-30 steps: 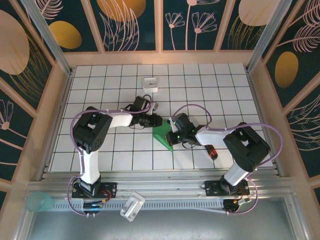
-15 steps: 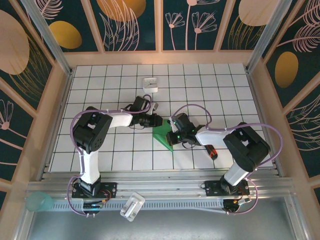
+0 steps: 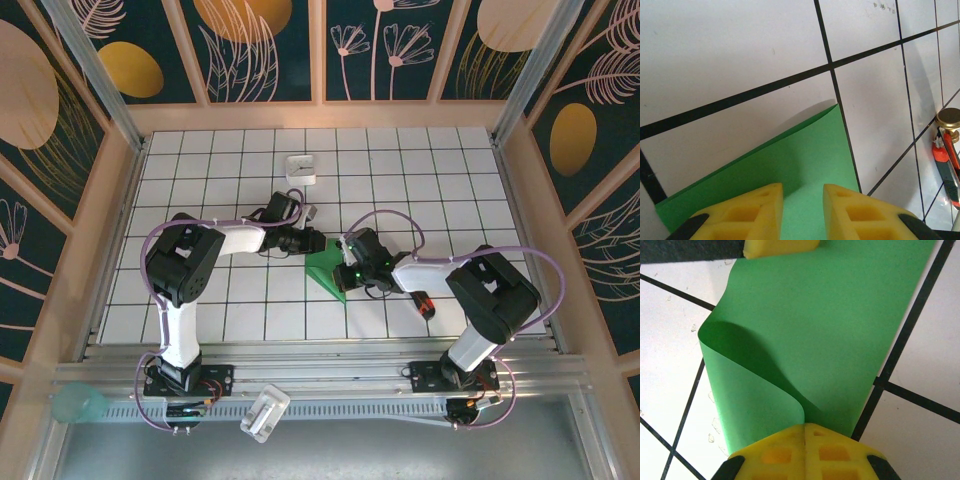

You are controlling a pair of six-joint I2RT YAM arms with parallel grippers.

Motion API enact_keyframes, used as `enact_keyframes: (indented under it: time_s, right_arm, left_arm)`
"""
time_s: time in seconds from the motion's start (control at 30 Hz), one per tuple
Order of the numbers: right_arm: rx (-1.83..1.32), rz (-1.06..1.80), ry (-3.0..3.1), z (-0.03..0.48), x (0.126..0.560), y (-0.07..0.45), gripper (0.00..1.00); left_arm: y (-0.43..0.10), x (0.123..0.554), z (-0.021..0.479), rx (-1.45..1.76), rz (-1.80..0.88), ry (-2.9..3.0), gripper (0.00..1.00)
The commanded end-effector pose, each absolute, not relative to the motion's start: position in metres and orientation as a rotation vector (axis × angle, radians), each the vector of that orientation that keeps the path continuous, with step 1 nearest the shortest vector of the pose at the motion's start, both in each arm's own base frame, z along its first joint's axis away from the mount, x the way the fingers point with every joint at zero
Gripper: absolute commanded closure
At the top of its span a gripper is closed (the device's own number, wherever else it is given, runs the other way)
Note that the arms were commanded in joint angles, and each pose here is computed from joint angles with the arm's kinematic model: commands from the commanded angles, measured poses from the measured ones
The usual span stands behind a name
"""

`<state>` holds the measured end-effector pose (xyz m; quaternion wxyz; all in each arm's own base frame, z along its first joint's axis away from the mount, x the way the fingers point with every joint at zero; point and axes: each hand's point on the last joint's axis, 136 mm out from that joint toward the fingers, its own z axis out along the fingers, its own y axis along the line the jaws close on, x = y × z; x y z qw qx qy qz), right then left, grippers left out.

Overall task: Fold a paper plane with a square sheet of paper (pick it up from the middle)
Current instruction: Third fold the triangle at the center of the table.

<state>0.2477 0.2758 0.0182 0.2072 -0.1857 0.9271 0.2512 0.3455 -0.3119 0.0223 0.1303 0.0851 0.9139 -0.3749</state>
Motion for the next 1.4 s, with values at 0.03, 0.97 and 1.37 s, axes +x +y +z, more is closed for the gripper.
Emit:
enact_keyframes:
  time_s: [0.03, 0.97, 1.37]
  right_arm:
    - [-0.487, 0.65, 2.656, -0.001, 0.234, 0.261, 0.99]
    - [-0.428, 0.608, 2.743, -0.02, 0.219, 0.248, 1.0]
    - [-0.374, 0.62, 2.823, -0.031, 0.209, 0.245, 1.0]
  left_arm:
    - [-0.306, 0.339, 0.004, 0.232, -1.025, 2.73, 0.7]
    - [-0.293, 0.317, 0.096, 0.029, -1.132, 2.447, 0.76]
    - [-0.309, 0.217, 0.075, 0.049, -1.437, 2.479, 1.0]
